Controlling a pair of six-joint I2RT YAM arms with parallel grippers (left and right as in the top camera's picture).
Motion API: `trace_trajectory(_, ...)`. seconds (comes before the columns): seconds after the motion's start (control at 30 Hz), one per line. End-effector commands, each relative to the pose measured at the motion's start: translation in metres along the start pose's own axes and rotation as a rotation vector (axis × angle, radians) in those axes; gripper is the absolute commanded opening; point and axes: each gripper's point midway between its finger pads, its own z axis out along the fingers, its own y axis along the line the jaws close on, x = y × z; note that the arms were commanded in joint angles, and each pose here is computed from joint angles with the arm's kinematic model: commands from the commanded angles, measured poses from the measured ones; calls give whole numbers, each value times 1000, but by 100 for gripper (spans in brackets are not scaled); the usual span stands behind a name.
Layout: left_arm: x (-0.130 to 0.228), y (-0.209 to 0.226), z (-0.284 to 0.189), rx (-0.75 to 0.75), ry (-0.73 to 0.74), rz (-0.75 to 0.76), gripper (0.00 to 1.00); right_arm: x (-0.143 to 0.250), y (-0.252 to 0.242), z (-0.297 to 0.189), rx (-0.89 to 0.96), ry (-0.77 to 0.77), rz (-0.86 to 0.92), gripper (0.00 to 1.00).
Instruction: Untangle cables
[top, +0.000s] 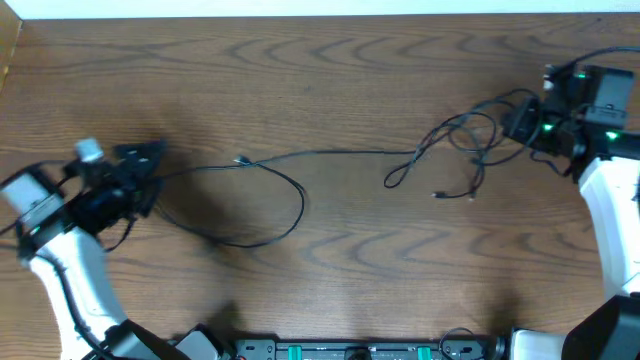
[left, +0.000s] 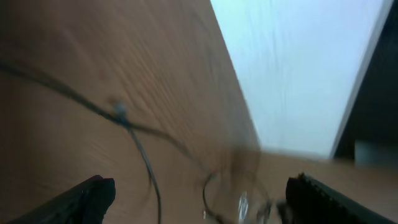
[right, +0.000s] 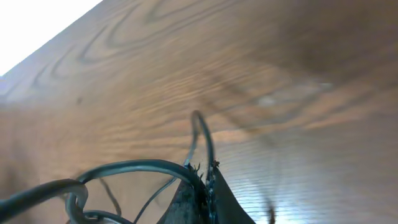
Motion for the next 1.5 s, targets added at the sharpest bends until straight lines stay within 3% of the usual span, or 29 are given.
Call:
trace_trajectory(0.0,22,-22,23,31,100,133,93,3,34,-1,-124,15,-156,1)
trace_trajectory(0.3,74,-33,72,-78,243,160,93,4,88,-37,-352,-45,-334,1)
trace_trajectory(0.4,91,-44,85,-77,281,87,93,3,105,-58,-414,-88,-397,1)
trace_trajectory(0.67,147,-75,115,-75,391,1,93,2,127,-106,-440,-203,-498,1)
trace_trajectory(0.97,177,-71,133,-180,363,50,93,16,126,-111,-441,-157,-471,1)
trace_trajectory(1.47,241,-69,161,-284,474,-264,93,30,144,-108,-483,-122,-508,1)
